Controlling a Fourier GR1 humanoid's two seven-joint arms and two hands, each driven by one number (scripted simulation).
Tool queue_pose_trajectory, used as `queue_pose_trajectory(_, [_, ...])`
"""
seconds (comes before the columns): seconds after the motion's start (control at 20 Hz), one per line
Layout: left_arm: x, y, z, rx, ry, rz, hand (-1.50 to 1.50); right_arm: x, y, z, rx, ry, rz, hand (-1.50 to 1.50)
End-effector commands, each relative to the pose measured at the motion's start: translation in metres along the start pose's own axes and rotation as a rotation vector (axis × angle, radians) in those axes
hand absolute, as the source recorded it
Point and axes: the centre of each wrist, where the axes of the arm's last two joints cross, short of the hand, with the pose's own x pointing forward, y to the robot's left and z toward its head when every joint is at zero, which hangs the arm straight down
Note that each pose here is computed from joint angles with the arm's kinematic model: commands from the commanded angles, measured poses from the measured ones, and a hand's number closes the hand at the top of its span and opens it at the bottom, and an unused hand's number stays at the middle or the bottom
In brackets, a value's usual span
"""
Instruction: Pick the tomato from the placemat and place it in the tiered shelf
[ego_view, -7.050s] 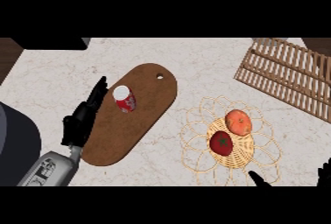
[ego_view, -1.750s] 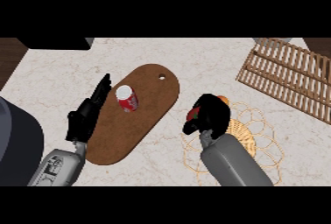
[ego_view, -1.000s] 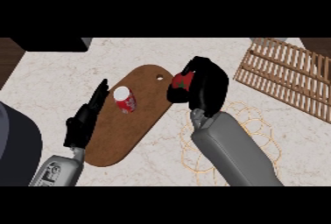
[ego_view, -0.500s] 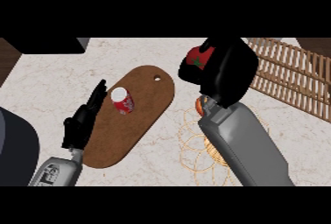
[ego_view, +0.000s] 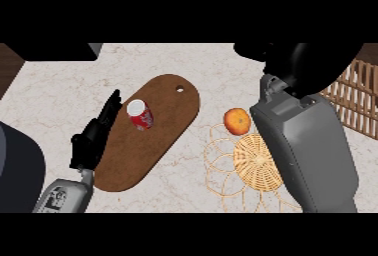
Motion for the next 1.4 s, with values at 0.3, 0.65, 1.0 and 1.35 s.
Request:
queue_pose_trajectory(0.3, [0.001, 0.001, 0.000, 0.000, -0.006, 0.004, 0.00, 0.004, -0.055, -0.064, -0.112, 0.166, 0.117, 1.50])
queue_pose_trajectory(0.65, [0.011, -0.001, -0.011, -0.021, -0.023, -0.018, 0.00, -0.007, -0.046, -0.106, -0.159, 0.157, 0.148, 1.50])
queue_pose_trajectory(1.0, [-0.010, 0.011, 0.007, -0.018, -0.008, -0.003, 0.00, -0.020, -0.036, -0.123, -0.190, 0.100, 0.272, 1.50])
queue_pose_trajectory(1.35, [0.018, -0.008, -0.003, -0.007, -0.018, 0.010, 0.00, -0.065, -0.004, -0.146, -0.217, 0.008, 0.381, 1.50])
